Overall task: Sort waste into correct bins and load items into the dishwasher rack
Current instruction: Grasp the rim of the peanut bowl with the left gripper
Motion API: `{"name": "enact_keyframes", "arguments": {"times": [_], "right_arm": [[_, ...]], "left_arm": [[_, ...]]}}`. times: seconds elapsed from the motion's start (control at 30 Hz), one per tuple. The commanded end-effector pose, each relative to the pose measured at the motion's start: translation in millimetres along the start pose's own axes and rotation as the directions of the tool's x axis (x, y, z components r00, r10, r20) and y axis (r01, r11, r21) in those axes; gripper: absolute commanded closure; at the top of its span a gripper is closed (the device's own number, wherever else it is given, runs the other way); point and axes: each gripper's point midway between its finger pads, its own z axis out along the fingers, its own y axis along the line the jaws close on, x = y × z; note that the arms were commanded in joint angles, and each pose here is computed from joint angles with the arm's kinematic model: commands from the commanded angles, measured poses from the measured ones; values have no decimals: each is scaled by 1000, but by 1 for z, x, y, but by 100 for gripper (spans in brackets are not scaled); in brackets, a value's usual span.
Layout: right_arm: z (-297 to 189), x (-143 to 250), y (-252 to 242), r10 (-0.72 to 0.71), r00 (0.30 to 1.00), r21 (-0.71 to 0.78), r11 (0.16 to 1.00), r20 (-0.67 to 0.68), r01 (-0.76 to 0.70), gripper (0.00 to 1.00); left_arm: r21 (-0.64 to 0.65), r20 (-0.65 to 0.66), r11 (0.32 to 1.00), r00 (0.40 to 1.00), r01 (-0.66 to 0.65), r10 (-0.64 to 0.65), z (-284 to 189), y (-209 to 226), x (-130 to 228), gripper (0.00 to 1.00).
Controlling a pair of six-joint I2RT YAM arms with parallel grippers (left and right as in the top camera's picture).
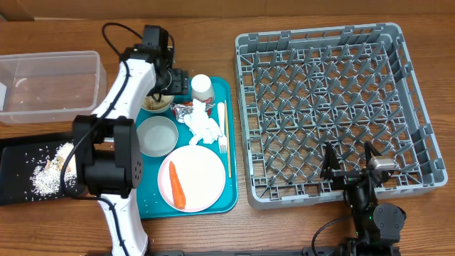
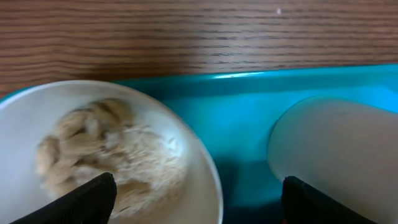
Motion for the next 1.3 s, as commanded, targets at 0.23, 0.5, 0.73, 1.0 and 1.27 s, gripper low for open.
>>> {"name": "enact_keyframes", "arguments": {"times": [0.23,0.5,0.73,1.0,1.27], "right_arm": [[0,1,-2,-4,1000,11,1000,6,4,0],[0,1,-2,-5,1000,11,1000,7,5,0],[0,1,-2,-5,1000,11,1000,7,5,0],[0,1,-2,-5,1000,11,1000,7,5,0],[0,1,-2,-5,1000,11,1000,7,5,0]], "left_arm": [[-83,23,997,1000,7,-5,6,10,-7,25],[-69,35,995,997,71,-69,6,8,-9,29],[-74,27,994,997,75,-74,7,11,-7,28],[-58,22,994,996,93,-92,7,19,-7,21],[8,3,997,997,81,-81,7,18,-5,22]]}}
